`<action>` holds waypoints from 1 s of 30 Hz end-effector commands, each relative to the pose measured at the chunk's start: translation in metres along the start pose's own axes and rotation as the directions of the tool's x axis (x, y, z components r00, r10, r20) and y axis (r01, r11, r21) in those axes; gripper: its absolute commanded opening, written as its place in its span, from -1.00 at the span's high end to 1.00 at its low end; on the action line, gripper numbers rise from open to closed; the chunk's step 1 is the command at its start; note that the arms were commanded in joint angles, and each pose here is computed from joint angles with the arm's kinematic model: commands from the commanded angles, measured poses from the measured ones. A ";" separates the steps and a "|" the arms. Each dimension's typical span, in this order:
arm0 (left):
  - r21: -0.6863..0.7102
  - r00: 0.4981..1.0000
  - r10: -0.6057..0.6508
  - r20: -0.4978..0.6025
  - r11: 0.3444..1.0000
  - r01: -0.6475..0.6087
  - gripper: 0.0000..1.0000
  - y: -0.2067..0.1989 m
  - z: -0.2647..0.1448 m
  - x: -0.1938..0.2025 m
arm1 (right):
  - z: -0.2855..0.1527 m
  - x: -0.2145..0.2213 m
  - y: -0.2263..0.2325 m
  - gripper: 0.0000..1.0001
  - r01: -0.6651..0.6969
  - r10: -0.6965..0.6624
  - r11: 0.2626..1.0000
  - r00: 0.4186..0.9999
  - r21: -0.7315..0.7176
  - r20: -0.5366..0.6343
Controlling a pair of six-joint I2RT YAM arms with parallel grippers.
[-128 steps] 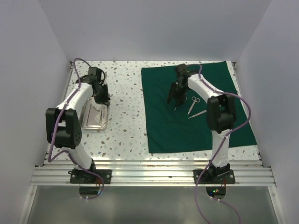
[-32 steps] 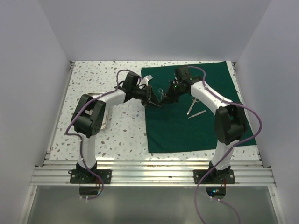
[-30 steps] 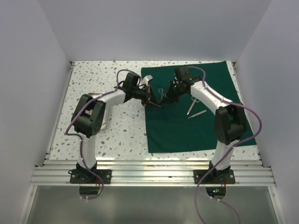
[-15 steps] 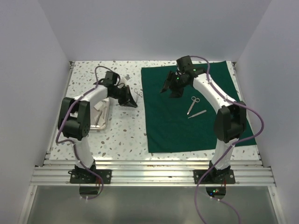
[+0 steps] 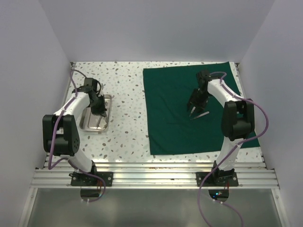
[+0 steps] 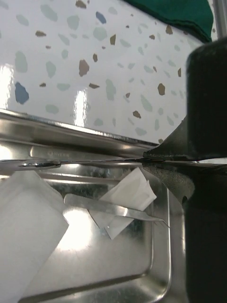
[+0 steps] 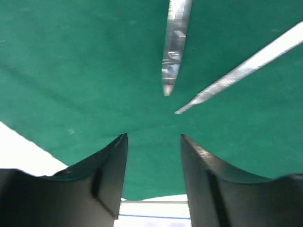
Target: Prepare the surgical pack
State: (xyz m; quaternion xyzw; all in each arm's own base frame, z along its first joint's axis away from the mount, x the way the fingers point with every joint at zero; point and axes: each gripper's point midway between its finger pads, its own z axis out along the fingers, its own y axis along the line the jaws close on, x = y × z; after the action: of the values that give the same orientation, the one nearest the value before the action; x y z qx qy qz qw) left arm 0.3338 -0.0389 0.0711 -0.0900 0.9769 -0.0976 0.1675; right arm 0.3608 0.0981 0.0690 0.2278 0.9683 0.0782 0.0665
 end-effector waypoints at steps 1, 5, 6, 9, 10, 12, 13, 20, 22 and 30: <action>-0.149 0.999 0.033 0.001 0.988 -0.033 1.00 0.030 -0.001 0.003 | -0.004 0.001 -0.029 0.03 -0.033 0.028 0.992 0.999 0.121 0.038; -0.193 0.999 0.027 -0.016 0.981 -0.030 0.89 0.039 0.005 0.006 | 0.001 -0.003 -0.042 0.13 -0.086 0.072 0.980 0.994 0.181 0.084; -0.194 0.999 0.025 -0.022 0.981 -0.028 0.80 0.039 0.007 0.007 | 0.004 -0.002 -0.043 0.17 -0.092 0.077 0.978 0.994 0.189 0.083; -0.185 1.000 0.023 -0.014 0.982 -0.025 0.49 0.037 0.006 0.004 | 0.015 0.004 -0.046 0.21 -0.117 0.107 0.972 0.993 0.205 0.055; -0.185 1.000 0.020 -0.012 0.982 -0.022 0.33 0.037 0.005 0.003 | 0.018 0.005 -0.046 0.22 -0.121 0.113 0.971 0.992 0.208 0.051; -0.181 1.000 0.022 0.001 0.983 -0.022 0.16 0.034 0.000 -0.001 | 0.026 0.007 -0.045 0.24 -0.130 0.123 0.972 0.991 0.196 0.045; -0.174 1.000 0.022 0.011 0.984 -0.020 0.12 0.032 -0.003 -0.004 | 0.027 0.005 -0.045 0.24 -0.132 0.125 0.972 0.991 0.193 0.048; -0.068 0.996 0.041 0.074 0.997 -0.036 0.01 0.000 -0.024 -0.022 | 0.040 0.000 -0.038 0.27 -0.153 0.147 0.972 0.988 0.177 0.044; -0.033 0.993 0.074 0.093 0.997 -0.071 0.00 -0.017 -0.030 -0.027 | 0.044 0.000 -0.037 0.28 -0.157 0.153 0.971 0.988 0.181 0.039; 0.107 0.976 0.136 0.169 0.982 -0.156 -0.01 -0.069 -0.052 -0.046 | 0.059 0.006 -0.045 0.46 -0.179 0.180 0.958 0.984 0.226 0.012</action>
State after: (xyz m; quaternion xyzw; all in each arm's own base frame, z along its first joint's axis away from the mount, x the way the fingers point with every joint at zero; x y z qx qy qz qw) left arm 0.3564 -0.0692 0.1137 -0.0321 0.9709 -0.0980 0.2164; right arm 0.3401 0.0706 0.0138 0.3008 0.9531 -0.0160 0.0283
